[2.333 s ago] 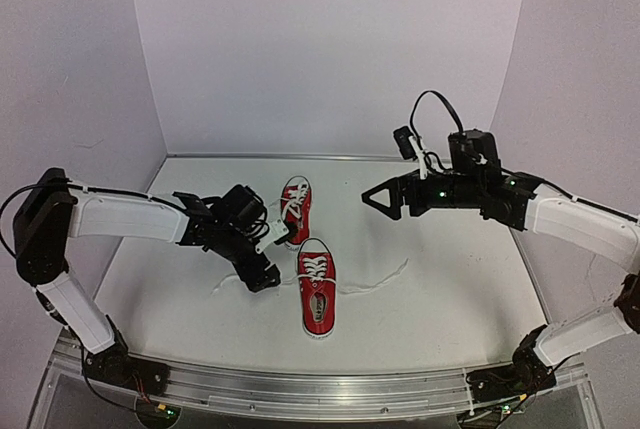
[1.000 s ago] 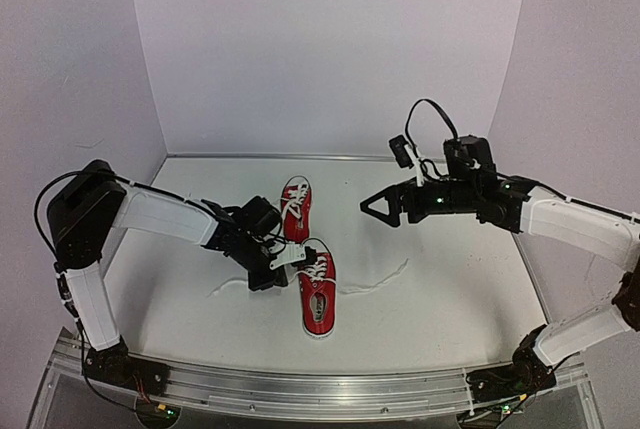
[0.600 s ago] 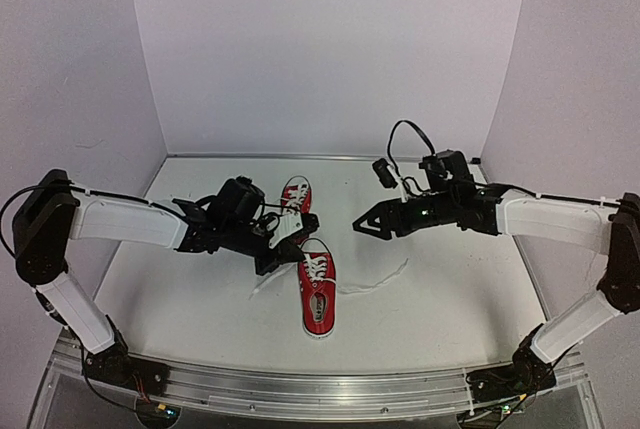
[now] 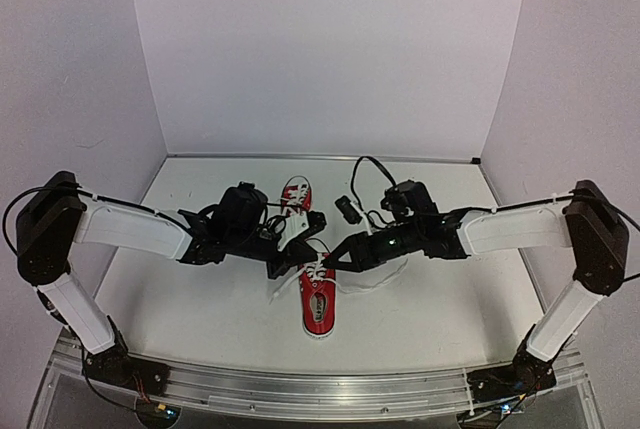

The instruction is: Tie the shoes

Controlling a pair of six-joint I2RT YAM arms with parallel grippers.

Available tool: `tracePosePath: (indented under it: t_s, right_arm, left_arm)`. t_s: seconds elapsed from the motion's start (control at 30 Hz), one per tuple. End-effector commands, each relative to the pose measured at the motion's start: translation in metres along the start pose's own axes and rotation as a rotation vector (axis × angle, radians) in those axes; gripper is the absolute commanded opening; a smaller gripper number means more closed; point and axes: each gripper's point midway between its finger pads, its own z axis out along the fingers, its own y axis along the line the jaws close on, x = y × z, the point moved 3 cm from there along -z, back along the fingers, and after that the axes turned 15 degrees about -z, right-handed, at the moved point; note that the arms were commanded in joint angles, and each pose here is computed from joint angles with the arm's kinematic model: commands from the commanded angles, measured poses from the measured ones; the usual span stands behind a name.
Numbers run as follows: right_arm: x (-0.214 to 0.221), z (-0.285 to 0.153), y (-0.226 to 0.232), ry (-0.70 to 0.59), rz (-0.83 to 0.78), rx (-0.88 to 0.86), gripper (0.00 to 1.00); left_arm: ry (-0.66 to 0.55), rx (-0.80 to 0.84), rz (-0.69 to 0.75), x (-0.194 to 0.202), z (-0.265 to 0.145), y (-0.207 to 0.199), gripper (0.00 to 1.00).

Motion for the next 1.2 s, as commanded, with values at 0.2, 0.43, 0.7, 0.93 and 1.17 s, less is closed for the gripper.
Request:
tracePosePath:
  t_s: [0.2,0.43,0.7,0.93,1.17]
  right_arm:
    - [-0.021,0.017,0.001,-0.066,-0.02,-0.027,0.36]
    - [-0.021,0.025,-0.002,-0.066,-0.013,-0.045,0.29]
    - [-0.019,0.029,-0.003,-0.059,-0.013,-0.06,0.05]
    - [-0.02,0.024,-0.001,-0.068,-0.025,-0.053,0.0]
    - [-0.023,0.017,0.005,-0.082,-0.031,-0.053,0.26]
  left_arm:
    - [-0.048,0.023,0.047,-0.012,0.001,-0.008,0.0]
    - [-0.039,0.031,0.06,-0.009,0.001,-0.01,0.0]
    - [-0.034,0.033,0.071,-0.009,0.0,-0.011,0.0]
    - [-0.004,0.021,0.078,-0.003,-0.001,-0.01,0.03]
    - [0.017,0.006,0.086,0.003,-0.003,-0.008,0.03]
